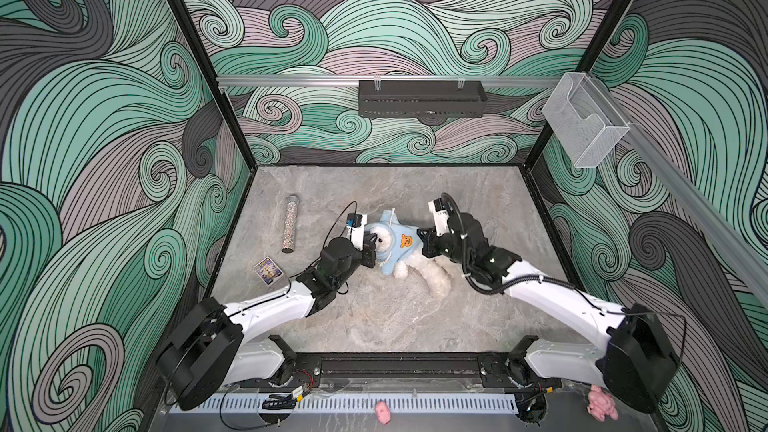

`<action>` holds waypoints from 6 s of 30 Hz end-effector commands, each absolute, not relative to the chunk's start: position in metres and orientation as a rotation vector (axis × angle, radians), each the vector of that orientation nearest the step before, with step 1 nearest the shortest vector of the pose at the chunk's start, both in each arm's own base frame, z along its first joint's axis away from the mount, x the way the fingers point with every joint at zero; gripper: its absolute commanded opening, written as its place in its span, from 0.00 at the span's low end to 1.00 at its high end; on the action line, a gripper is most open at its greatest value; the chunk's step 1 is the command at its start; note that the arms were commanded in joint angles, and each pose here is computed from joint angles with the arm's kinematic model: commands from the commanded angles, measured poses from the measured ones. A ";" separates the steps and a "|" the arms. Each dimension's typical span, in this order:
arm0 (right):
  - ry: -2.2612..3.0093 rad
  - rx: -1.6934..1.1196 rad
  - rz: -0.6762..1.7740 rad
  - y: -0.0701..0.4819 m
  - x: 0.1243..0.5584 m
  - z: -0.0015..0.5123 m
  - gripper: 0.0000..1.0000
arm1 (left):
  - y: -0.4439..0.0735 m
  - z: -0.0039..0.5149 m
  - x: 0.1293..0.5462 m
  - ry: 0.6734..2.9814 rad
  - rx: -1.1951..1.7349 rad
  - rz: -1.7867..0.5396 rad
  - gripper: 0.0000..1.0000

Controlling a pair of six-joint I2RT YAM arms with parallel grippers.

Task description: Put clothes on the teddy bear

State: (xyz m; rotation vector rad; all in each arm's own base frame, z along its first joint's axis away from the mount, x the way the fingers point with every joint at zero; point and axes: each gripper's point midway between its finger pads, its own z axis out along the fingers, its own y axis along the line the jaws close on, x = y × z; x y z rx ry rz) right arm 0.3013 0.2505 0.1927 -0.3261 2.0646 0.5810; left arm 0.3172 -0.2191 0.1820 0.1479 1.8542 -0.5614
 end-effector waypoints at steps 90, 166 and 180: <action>2.103 -0.374 0.376 0.199 0.323 0.144 0.00 | -0.289 0.152 0.359 2.150 0.045 -1.062 0.00; 2.072 -0.702 0.651 0.260 0.364 0.138 0.00 | -0.271 0.079 0.283 2.443 0.057 -1.014 0.34; 1.962 -0.952 0.735 0.277 0.343 0.138 0.00 | -0.265 0.092 0.292 2.558 0.035 -1.051 0.57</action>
